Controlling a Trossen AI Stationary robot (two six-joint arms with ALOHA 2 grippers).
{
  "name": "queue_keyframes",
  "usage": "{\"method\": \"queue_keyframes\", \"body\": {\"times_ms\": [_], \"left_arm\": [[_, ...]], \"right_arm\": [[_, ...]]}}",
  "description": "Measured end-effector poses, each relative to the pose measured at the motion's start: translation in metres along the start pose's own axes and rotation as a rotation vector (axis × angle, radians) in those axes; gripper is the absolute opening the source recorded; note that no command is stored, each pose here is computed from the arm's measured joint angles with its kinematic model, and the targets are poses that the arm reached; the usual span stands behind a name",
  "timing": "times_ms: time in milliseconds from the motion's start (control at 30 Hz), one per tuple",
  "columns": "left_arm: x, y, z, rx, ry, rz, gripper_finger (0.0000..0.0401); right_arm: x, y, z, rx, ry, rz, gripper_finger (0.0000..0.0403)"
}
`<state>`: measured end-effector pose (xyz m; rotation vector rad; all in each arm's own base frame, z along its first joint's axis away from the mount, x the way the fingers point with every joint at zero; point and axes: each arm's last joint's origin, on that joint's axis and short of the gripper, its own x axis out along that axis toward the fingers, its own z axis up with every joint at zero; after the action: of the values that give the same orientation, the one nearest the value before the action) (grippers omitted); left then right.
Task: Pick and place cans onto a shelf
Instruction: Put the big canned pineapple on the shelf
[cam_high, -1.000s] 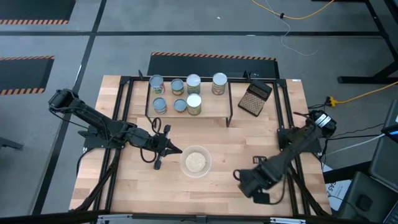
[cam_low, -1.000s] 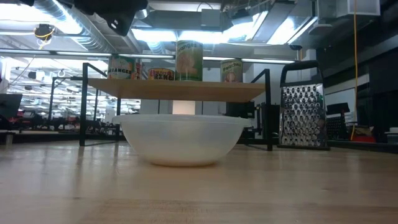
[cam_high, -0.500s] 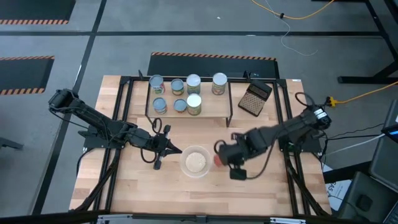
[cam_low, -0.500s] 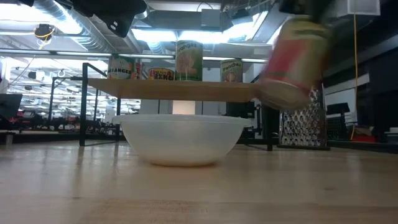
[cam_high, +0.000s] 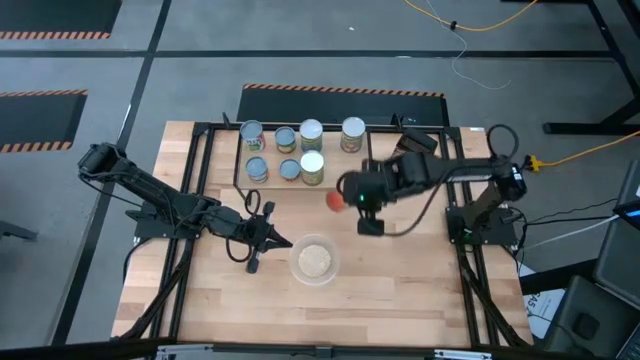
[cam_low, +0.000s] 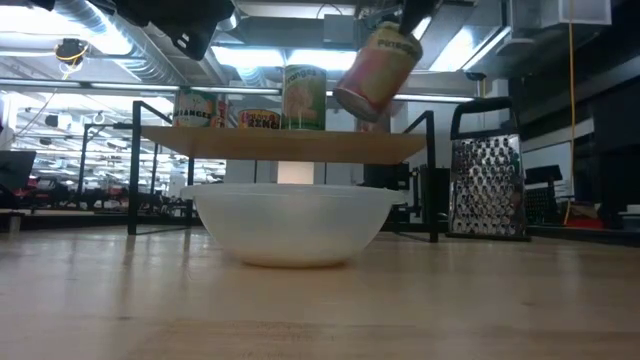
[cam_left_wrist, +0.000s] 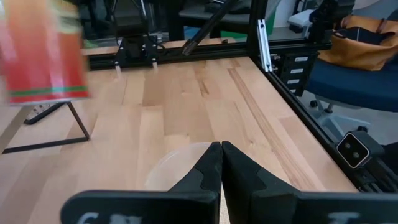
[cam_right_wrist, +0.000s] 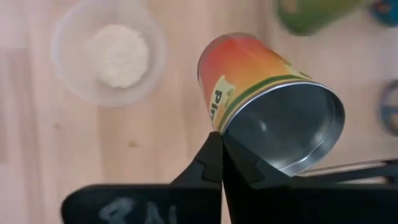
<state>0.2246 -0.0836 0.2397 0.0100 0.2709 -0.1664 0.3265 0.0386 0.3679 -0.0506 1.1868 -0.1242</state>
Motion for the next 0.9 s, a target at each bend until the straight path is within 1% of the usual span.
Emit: {"method": "queue_keyframes", "body": {"times_ms": [233, 467, 633, 767, 900], "left_arm": [[0.000, 0.000, 0.000, -0.001, 0.000, 0.000, 0.0000], [0.000, 0.000, 0.000, -0.001, 0.000, 0.000, 0.0000], [0.000, 0.000, 0.000, -0.002, 0.000, 0.000, 0.0000], [0.000, 0.000, 0.000, -0.002, 0.000, 0.000, 0.0000], [0.000, 0.000, 0.000, -0.002, 0.000, 0.000, 0.0000]], "right_arm": [[-0.003, -0.040, 0.003, -0.033, 0.017, -0.048, 0.0000], [0.001, -0.070, 0.002, -0.091, 0.036, -0.079, 0.0000], [0.002, -0.083, 0.000, -0.063, 0.052, -0.092, 0.0000], [0.001, -0.086, -0.007, -0.080, 0.125, -0.087, 0.0000], [0.001, -0.087, -0.009, -0.081, 0.150, -0.096, 0.0000]]}}
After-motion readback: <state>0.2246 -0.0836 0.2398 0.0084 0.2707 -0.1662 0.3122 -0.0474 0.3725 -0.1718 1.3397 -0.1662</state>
